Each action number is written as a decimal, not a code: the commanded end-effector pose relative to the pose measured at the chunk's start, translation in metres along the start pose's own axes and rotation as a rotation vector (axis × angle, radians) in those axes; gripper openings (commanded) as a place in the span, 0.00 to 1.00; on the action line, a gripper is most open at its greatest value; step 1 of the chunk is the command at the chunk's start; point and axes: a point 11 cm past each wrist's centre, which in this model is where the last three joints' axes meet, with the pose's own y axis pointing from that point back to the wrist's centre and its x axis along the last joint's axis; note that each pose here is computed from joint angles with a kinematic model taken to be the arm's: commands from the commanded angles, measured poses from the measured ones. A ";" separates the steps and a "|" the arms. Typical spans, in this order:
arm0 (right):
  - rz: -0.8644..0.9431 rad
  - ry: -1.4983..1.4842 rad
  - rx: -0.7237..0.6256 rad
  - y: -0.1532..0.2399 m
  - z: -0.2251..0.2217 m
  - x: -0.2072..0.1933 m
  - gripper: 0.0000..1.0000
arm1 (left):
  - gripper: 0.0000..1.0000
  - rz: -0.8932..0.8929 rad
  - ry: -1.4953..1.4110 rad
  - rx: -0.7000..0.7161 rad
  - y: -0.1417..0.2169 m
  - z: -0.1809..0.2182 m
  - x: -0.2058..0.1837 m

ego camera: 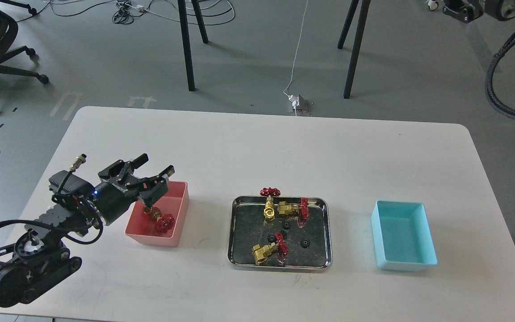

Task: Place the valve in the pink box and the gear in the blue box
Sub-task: 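Open the left gripper and withdraw the left arm upward, then reach the right gripper down into the tray toward a dark gear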

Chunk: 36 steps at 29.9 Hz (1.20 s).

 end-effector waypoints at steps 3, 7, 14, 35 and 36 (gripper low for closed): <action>-0.246 0.399 -0.058 -0.003 0.020 -0.083 0.99 | 0.97 0.231 0.244 0.089 -0.035 -0.031 0.111; -0.476 0.640 -0.100 0.012 0.053 -0.144 0.99 | 0.97 0.276 0.529 0.050 -0.061 -0.032 0.184; -0.896 0.982 -0.204 0.062 0.115 -0.206 1.00 | 0.97 0.440 0.832 0.077 -0.067 -0.070 0.280; -1.149 1.304 -0.131 0.079 0.194 -0.300 0.98 | 0.97 0.573 0.870 0.045 -0.062 -0.070 0.336; -1.144 1.306 -0.142 0.076 0.197 -0.299 0.98 | 0.97 0.573 0.869 0.042 -0.063 -0.069 0.337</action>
